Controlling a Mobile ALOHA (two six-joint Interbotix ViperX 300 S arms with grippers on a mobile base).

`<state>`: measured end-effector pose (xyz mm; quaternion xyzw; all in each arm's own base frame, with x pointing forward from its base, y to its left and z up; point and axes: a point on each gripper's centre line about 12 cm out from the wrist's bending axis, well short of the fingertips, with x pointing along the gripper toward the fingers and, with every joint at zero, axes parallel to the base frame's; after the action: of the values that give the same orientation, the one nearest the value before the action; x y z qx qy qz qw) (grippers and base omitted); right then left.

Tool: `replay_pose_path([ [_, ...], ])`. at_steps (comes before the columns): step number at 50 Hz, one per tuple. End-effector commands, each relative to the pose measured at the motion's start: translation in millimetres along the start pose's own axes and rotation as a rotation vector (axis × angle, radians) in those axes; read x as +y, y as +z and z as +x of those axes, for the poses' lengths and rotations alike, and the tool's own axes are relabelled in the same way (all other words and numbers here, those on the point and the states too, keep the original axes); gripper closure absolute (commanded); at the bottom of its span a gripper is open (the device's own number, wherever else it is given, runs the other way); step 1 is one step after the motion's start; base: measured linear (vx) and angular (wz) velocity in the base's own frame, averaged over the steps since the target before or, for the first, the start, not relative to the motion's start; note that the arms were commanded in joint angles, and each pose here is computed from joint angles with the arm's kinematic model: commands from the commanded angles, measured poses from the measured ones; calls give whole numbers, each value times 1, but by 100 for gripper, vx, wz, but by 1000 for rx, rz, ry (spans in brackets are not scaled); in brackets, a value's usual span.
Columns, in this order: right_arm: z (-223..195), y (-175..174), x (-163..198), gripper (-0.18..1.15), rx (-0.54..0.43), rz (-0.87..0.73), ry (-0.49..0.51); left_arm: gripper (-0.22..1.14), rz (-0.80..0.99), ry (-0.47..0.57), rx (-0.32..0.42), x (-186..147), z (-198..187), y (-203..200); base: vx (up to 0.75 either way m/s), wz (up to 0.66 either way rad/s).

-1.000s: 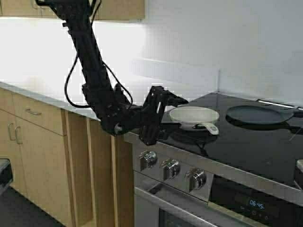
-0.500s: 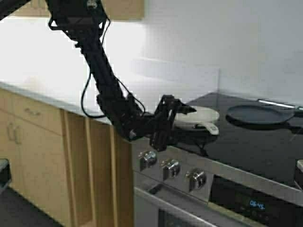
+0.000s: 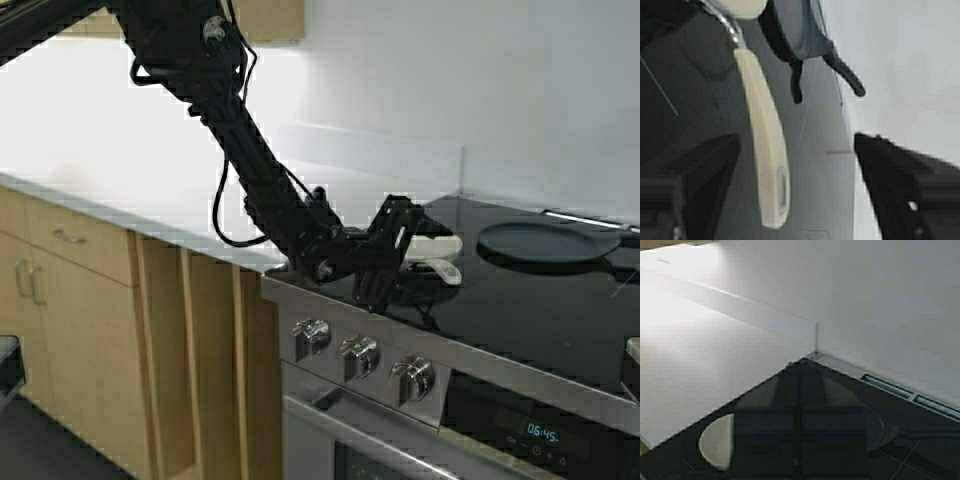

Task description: Wash the pan

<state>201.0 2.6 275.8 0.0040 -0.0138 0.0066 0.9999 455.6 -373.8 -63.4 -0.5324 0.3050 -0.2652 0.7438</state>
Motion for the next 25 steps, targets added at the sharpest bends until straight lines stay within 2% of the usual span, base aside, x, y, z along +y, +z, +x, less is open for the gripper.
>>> replay_pose_path([
  [1, 2, 4, 0, 91, -12, 2, 1, -9, 1, -33, -10, -21, 12, 6, 0, 0],
  [25, 2, 4, 0, 91, -11, 0, 2, -9, -16, -29, -33, -30, 48, 16, 0, 0],
])
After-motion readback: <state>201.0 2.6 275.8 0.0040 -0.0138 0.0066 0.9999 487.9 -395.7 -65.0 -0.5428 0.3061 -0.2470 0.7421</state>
